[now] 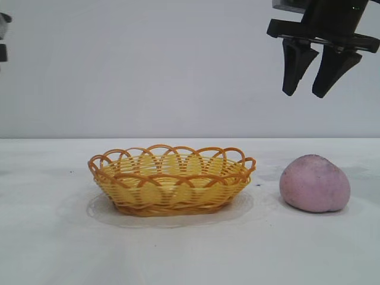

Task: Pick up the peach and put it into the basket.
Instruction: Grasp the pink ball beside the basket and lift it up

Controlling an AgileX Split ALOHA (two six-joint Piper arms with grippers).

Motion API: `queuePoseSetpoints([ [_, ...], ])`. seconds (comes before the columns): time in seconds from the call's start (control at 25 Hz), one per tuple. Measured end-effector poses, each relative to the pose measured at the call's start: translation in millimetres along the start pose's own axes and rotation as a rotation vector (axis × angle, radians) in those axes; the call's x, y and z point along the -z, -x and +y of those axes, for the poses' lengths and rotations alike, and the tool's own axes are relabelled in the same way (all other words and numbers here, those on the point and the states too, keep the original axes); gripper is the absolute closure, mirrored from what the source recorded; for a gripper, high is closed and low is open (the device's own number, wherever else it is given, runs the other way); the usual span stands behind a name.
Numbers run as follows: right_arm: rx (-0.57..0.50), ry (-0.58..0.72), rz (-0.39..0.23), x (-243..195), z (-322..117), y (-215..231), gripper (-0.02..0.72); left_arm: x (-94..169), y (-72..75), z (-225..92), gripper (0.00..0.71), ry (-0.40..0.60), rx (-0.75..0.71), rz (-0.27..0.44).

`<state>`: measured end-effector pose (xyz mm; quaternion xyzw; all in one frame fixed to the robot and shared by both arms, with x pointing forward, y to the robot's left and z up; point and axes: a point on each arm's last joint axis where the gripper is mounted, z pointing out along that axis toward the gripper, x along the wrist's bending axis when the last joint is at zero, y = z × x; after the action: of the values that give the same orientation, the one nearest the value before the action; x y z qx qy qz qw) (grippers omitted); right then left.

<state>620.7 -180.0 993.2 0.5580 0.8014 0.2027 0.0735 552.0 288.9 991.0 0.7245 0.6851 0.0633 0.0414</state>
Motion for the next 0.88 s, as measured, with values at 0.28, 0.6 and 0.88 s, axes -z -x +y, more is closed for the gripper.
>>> queuePoseSetpoints([
  [0.28, 0.0, -0.005, 0.001, 0.0, -0.4, -0.1, 0.295, 49.6, -1.2, -55.7, 0.193, 0.105, 0.015, 0.0],
  [0.6, 0.0, -0.005, 0.001, 0.0, -0.4, -0.1, 0.295, 98.3, 0.9, -139.8, 0.193, 0.331, 0.063, -0.04],
  [0.88, 0.009, -0.011, 0.002, 0.0, -1.0, -0.2, 0.295, 95.0, 4.4, -212.6, 0.193, 0.405, 0.074, -0.075],
])
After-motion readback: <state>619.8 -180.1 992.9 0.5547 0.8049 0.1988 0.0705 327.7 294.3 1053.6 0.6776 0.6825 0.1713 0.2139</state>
